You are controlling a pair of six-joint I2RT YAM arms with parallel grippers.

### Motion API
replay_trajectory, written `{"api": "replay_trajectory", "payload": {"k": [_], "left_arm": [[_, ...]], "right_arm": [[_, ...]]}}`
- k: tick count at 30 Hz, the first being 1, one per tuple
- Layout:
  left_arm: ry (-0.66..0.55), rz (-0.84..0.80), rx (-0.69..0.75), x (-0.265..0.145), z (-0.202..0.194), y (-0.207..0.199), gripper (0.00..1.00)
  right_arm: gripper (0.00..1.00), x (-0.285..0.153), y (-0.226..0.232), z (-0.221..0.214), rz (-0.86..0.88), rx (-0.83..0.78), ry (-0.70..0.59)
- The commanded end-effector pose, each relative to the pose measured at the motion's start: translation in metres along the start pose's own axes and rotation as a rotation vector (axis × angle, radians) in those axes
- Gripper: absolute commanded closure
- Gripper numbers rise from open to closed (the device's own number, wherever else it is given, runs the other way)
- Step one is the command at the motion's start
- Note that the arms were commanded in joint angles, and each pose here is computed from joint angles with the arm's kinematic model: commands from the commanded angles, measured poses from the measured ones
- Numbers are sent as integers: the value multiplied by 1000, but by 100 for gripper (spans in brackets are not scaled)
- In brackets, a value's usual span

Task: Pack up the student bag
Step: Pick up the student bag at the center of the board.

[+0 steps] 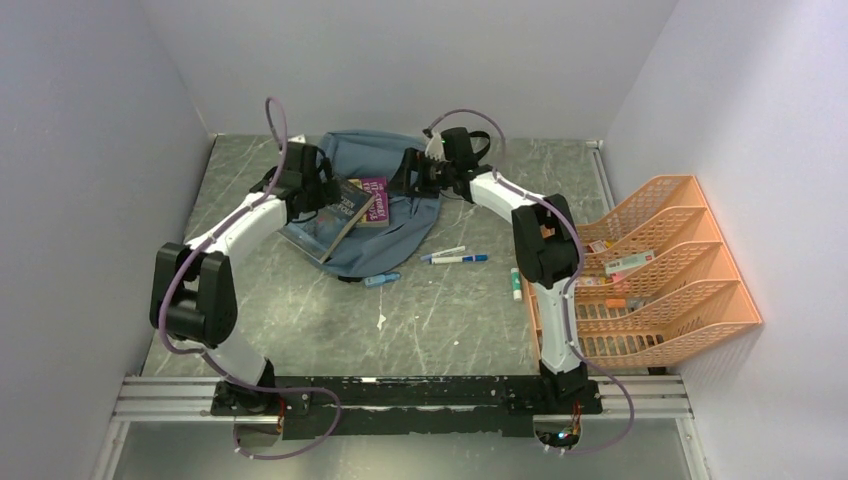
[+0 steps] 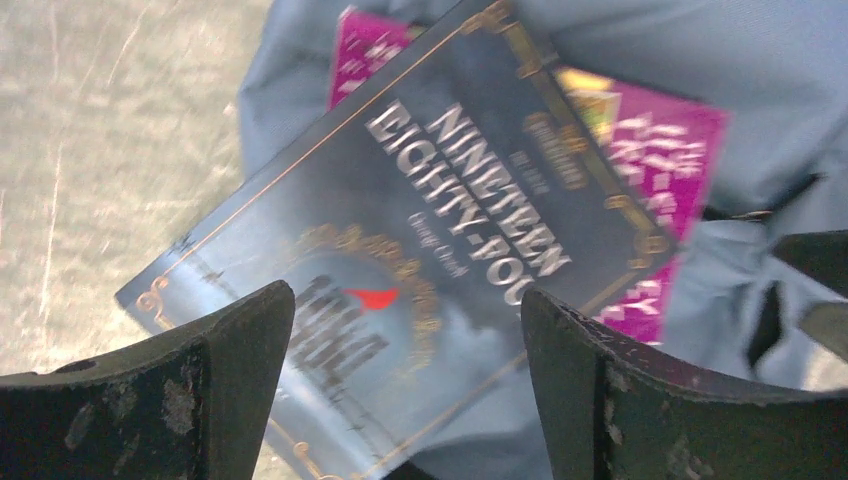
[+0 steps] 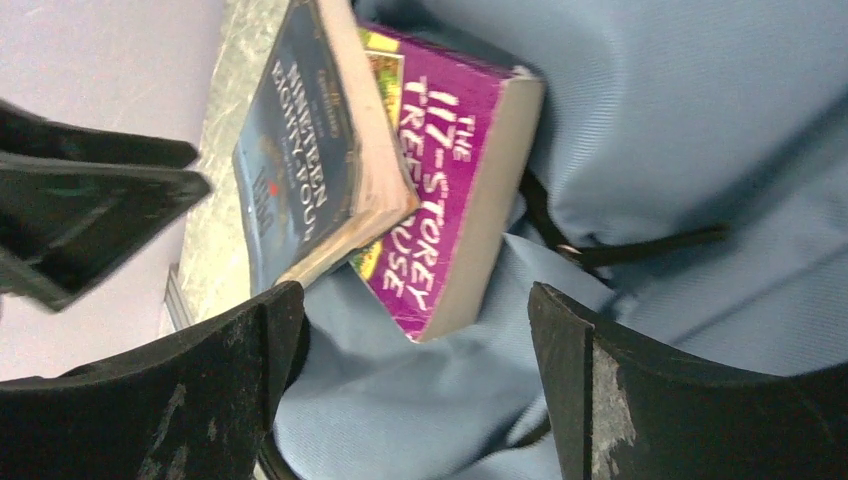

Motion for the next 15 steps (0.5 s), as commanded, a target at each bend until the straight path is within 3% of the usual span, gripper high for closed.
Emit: {"api": "replay_trajectory", "payload": {"k": [1, 9, 15], "left_arm": [[43, 83, -60, 10, -25, 27, 12], [95, 114, -96, 35, -53, 35, 20], [154, 127, -98, 49, -70, 38, 40]], "right_arm": [[11, 11, 16, 3, 37, -29, -13], [1, 48, -20, -16, -4, 37, 40], [0, 61, -22, -29, 37, 54, 88]]}}
Point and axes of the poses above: each gripper's point midway between its finger pads, its own x axis out along the fingers, its own y axis along the line the jaws close on, z = x × y, the point moved 8 cm from there along -x, back along the fingers, and after that the axes turned 4 degrees about x, right-handed, at the moved point
